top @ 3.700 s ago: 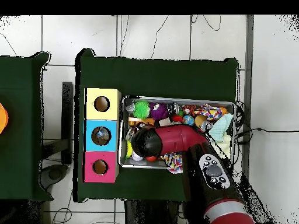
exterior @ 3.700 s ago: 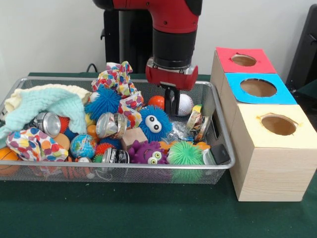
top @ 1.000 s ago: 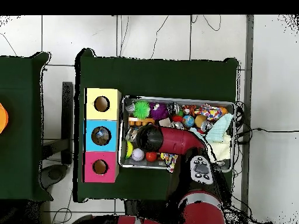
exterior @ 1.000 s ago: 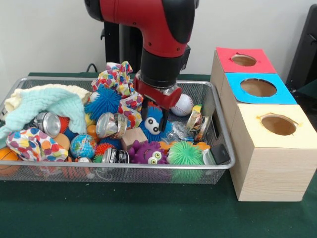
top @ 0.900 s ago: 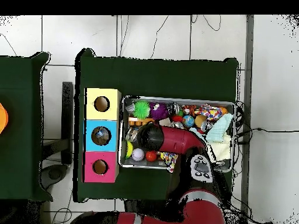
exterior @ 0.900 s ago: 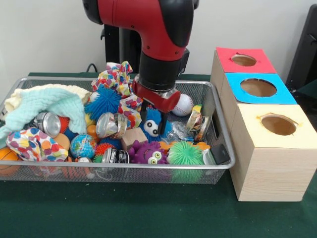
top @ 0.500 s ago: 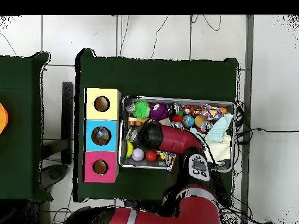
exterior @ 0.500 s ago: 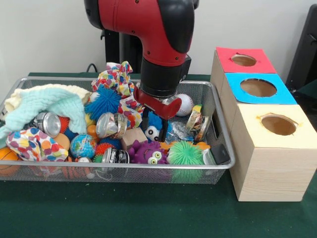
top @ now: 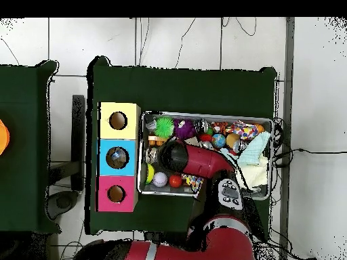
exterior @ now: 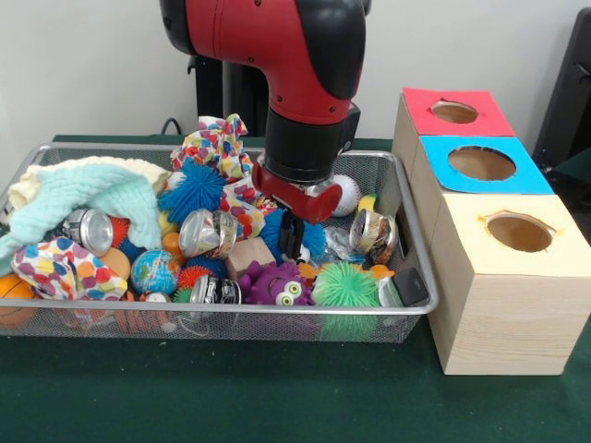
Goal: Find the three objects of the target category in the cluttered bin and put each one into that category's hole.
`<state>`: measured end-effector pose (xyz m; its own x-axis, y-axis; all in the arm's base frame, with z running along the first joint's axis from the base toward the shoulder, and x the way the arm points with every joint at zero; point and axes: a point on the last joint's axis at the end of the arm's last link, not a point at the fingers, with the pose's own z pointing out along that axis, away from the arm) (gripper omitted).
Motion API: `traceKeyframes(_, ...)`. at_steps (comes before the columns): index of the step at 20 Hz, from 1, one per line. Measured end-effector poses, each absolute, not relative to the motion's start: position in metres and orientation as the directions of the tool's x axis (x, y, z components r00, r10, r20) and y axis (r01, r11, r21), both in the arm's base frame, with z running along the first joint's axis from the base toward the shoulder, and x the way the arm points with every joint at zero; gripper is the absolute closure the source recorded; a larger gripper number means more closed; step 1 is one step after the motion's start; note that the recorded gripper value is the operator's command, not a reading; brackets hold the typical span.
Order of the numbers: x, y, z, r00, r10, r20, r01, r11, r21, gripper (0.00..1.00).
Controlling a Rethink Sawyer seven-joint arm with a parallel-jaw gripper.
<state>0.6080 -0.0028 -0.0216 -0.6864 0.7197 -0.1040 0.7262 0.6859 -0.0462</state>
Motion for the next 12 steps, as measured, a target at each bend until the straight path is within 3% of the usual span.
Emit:
traceKeyframes(9, 0.609, -0.003, -0.02, -0.68, 0.726, -0.104, 0.732, 0.68, -0.043, 1.0)
traceKeyframes(12, 0.612, -0.004, -0.007, -0.677, 0.727, -0.116, 0.734, 0.678, -0.033, 1.0)
